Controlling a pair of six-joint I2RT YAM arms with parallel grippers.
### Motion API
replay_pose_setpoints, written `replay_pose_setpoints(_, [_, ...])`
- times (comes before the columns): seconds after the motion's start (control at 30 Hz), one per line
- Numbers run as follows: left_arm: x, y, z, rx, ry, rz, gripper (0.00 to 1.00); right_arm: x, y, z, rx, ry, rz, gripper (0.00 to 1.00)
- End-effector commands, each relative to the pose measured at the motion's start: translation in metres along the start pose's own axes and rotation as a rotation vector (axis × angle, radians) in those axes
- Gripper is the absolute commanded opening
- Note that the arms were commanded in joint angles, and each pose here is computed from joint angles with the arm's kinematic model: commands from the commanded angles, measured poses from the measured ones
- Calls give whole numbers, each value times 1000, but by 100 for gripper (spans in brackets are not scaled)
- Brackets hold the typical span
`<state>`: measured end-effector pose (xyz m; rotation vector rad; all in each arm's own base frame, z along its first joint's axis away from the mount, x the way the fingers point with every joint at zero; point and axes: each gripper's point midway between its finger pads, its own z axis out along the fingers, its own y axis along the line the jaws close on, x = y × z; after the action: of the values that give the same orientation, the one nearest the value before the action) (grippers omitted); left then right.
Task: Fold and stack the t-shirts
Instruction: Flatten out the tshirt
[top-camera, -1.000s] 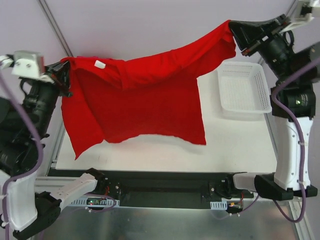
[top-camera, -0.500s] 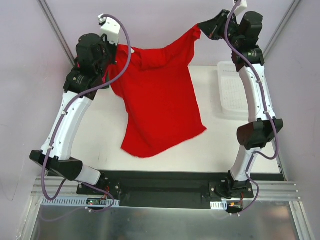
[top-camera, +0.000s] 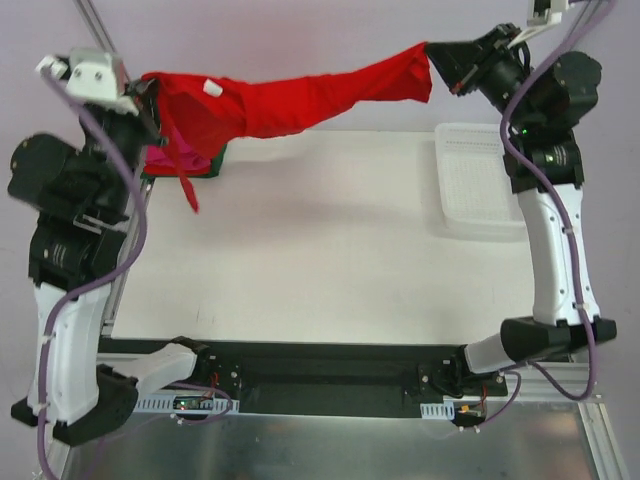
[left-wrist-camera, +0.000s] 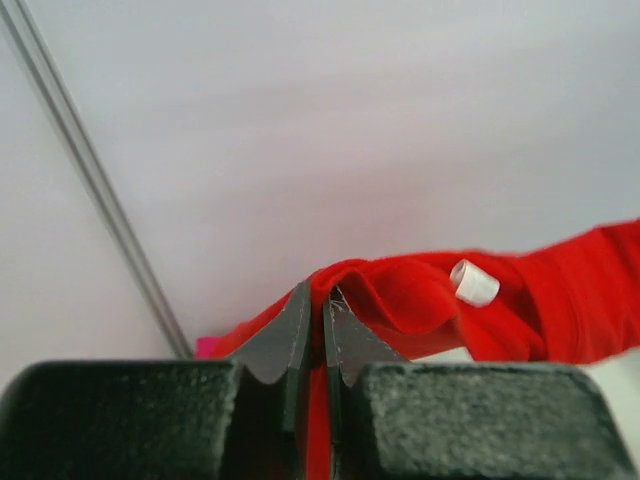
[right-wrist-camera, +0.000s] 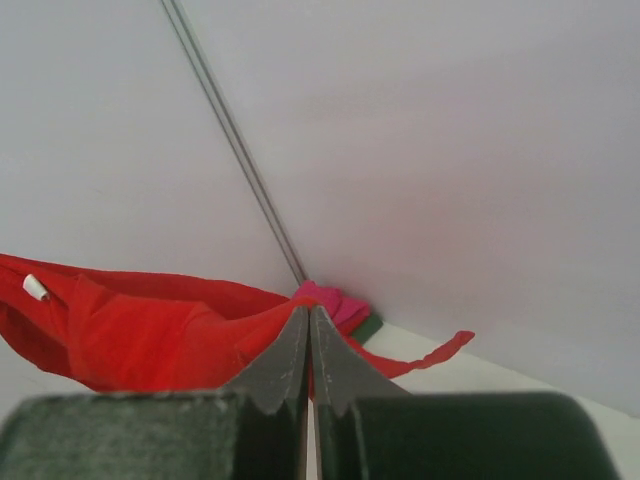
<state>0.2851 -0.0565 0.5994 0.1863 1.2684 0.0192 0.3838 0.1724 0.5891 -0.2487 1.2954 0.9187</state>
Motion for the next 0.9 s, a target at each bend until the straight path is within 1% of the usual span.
replay_pose_setpoints(0.0, [55, -40, -30, 149, 113, -206, 0, 38, 3, -26, 7, 44, 46, 1])
replay_pose_setpoints(0.03, [76, -48, -35, 176, 160, -224, 0, 43, 11, -38, 3, 49, 50, 1])
replay_pose_setpoints(0.07, [130, -67, -40, 207, 287, -269, 0, 64, 4, -44, 26, 90, 84, 1])
replay_pose_setpoints(0.1, [144, -83, -55, 261, 326, -362, 0, 104, -12, -51, 65, 165, 141, 1])
replay_pose_setpoints(0.13, [167, -97, -63, 299, 386, -409, 0, 124, -15, -59, 79, 200, 164, 1])
replay_pose_setpoints(0.17, [222, -115, -78, 323, 524, -456, 0, 139, -12, -69, 89, 233, 187, 1])
replay_pose_setpoints(0.2, [239, -128, -89, 341, 582, -540, 2, 154, -15, -75, 108, 258, 206, 1])
replay_pose_setpoints(0.23, [258, -144, -102, 389, 650, -582, 3, 185, -23, -84, 131, 316, 244, 1])
replay_pose_setpoints(0.27, [297, -163, -122, 415, 751, -602, 4, 206, -22, -93, 147, 382, 283, 1])
replay_pose_setpoints(0.3, [310, -173, -133, 426, 798, -634, 4, 222, -26, -99, 166, 419, 302, 1])
replay_pose_setpoints(0.37, [341, -193, -161, 462, 896, -612, 5, 254, -32, -113, 216, 506, 357, 1])
replay_pose_setpoints(0.43, [358, -205, -176, 490, 967, -611, 6, 271, -35, -119, 246, 556, 389, 1])
replay_pose_setpoints(0.5, [361, -216, -188, 527, 1009, -622, 7, 288, -35, -127, 271, 632, 407, 1])
replay_pose_setpoints(0.53, [363, -219, -192, 537, 1022, -624, 7, 291, -35, -129, 286, 651, 405, 1])
replay_pose_setpoints(0.57, [365, -222, -195, 548, 1036, -626, 7, 298, -33, -135, 301, 697, 393, 1])
replay_pose_setpoints(0.63, [367, -227, -201, 566, 1056, -624, 7, 308, -42, -146, 387, 751, 379, 1])
replay_pose_setpoints(0.77, [366, -233, -212, 627, 1083, -634, 8, 314, -54, -159, 486, 797, 344, 1])
replay_pose_setpoints(0.87, [369, -234, -220, 660, 1115, -616, 10, 320, -60, -167, 531, 834, 328, 1])
